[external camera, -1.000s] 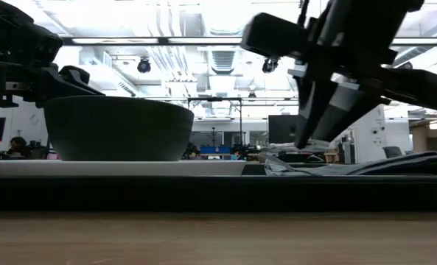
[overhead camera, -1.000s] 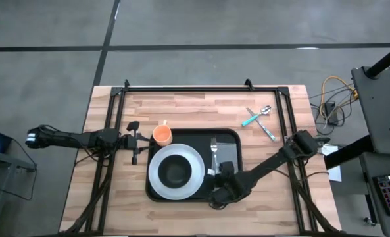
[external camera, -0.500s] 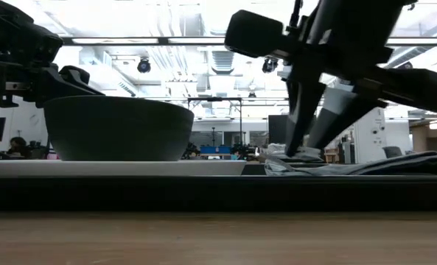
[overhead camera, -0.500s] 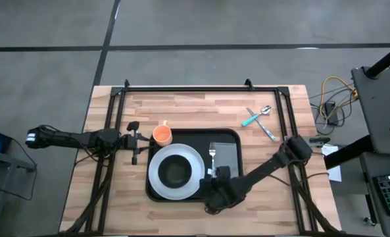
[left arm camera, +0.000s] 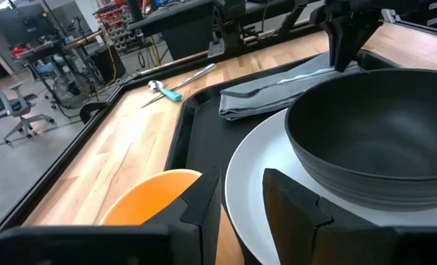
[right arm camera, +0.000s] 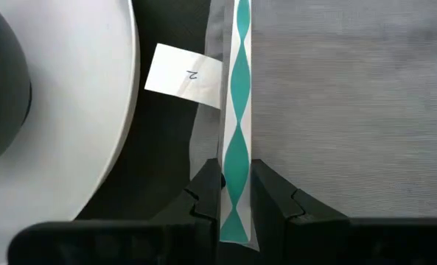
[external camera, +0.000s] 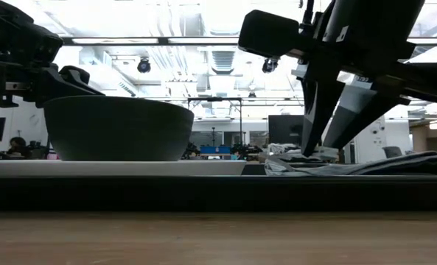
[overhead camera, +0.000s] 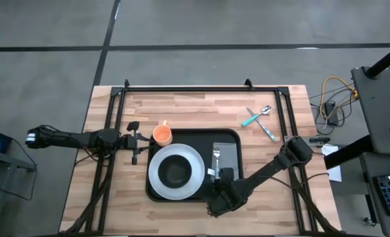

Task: Set up tray
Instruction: Put the blue fork in the middle of the gray napkin

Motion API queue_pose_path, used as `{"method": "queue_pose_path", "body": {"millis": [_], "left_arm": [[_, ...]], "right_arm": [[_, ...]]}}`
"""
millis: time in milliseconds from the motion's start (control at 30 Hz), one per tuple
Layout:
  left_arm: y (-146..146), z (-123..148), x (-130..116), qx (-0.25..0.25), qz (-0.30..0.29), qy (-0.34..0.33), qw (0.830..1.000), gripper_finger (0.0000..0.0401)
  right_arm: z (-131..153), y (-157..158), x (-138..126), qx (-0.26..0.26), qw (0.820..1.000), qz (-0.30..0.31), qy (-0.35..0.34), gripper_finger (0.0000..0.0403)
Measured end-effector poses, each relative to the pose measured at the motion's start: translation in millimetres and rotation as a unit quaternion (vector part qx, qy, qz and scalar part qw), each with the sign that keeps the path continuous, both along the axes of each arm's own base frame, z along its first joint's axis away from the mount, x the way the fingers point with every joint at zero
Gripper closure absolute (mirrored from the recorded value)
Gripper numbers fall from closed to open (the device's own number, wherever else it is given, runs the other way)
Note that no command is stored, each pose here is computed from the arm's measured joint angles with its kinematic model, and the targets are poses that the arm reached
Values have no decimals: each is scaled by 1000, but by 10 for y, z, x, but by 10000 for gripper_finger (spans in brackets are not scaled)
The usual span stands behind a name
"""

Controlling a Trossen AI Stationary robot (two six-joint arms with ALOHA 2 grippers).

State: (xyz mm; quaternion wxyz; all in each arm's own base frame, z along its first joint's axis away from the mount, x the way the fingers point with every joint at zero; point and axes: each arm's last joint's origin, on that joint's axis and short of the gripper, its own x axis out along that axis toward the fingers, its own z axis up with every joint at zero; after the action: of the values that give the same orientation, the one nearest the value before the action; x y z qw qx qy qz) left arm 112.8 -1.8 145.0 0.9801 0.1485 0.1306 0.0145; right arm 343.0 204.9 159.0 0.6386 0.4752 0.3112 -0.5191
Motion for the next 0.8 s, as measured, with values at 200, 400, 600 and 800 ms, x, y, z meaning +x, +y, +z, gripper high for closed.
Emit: {"method": "queue_pose_path", "body": {"millis": [200, 400, 600, 800], "left_arm": [[0, 0, 0, 0, 0, 0, 1000, 317], [0, 0, 0, 0, 0, 0, 1000, 317], [0, 0, 0, 0, 0, 0, 1000, 317], [0, 0, 0, 0, 0, 0, 1000, 317]], "right_arm": [[-5, -2, -3, -1, 1000, 1, 2, 365], [-13, -19, -36, -8, 1000, 1, 20, 365], [-6, -26, -74, 5, 999, -1, 51, 365], [-5, -36, -89, -1, 998, -1, 59, 365]]}}
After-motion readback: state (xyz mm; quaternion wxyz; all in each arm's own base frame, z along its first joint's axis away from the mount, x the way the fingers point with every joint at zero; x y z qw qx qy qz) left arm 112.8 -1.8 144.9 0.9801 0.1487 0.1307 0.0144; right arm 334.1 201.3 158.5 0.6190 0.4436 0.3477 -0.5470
